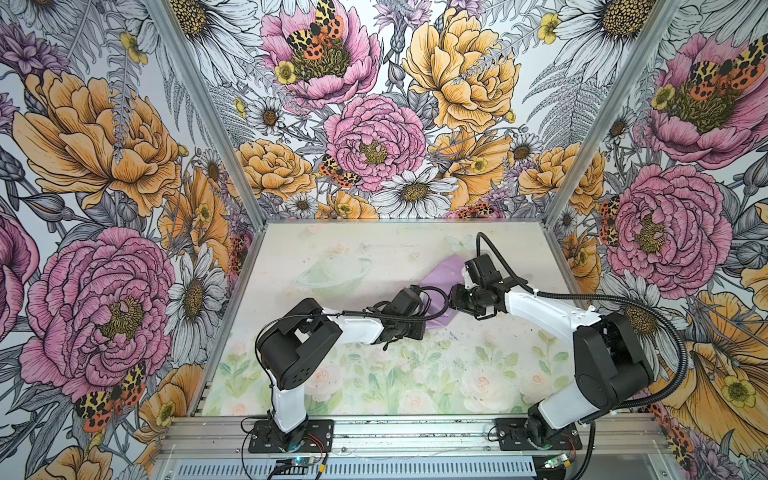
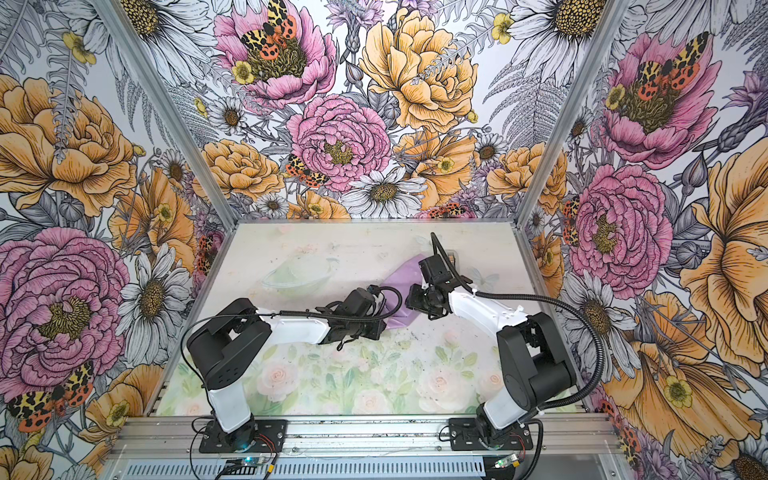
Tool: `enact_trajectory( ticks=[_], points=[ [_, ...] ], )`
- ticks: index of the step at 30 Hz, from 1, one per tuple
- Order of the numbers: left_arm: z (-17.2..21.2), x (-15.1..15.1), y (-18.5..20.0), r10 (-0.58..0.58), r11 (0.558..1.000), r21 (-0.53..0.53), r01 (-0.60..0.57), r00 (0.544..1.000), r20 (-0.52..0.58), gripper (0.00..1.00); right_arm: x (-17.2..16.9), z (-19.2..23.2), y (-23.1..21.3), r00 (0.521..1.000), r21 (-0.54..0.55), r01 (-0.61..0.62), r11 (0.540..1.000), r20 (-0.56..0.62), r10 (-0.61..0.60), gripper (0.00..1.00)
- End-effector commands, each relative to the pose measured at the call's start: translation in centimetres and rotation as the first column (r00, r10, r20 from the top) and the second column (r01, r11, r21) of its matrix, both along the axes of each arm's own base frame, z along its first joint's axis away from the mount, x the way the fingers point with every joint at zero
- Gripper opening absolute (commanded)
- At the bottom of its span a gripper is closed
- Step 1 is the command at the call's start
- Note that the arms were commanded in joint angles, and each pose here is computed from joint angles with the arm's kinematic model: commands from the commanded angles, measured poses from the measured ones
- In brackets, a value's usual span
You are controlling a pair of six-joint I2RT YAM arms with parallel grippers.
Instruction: Wrap the gift box in paper
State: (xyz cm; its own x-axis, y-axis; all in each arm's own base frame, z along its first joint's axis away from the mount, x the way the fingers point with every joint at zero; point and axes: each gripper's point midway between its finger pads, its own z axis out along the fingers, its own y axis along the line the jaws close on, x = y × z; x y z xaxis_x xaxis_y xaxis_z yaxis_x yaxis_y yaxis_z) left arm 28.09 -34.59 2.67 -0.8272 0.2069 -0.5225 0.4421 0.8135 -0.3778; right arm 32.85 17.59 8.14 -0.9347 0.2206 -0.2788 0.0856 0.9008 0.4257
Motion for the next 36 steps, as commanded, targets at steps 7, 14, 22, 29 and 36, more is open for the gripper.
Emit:
enact_trajectory(
  ticks=[7,14,22,29,36],
  points=[
    [2.9,-0.4,3.8,0.066,0.998,-0.02,-0.066,0.998,0.014,0.23,-0.7,-0.2,0.0,1.0,-0.005,-0.02,1.0,-0.003,0.02,0.51],
    [4.3,2.4,5.6,0.176,0.974,-0.145,-0.173,0.984,0.008,0.16,-0.6,0.3,0.0,1.0,0.001,-0.02,1.0,0.008,0.02,0.51],
    [3.9,4.9,3.6,0.163,0.964,-0.216,-0.157,0.987,0.009,0.14,-0.6,0.1,0.1,1.0,0.004,-0.021,1.0,0.002,0.021,0.51],
    [2.5,5.5,1.1,0.117,0.964,-0.242,-0.114,0.993,-0.005,0.14,-0.7,0.0,0.1,1.0,0.002,-0.023,1.0,-0.001,0.023,0.51],
    [1.1,5.9,-0.6,0.097,0.966,-0.24,-0.096,0.995,-0.007,0.14,-0.7,-0.2,0.1,1.0,0.002,-0.022,1.0,-0.006,0.022,0.51]
  ],
)
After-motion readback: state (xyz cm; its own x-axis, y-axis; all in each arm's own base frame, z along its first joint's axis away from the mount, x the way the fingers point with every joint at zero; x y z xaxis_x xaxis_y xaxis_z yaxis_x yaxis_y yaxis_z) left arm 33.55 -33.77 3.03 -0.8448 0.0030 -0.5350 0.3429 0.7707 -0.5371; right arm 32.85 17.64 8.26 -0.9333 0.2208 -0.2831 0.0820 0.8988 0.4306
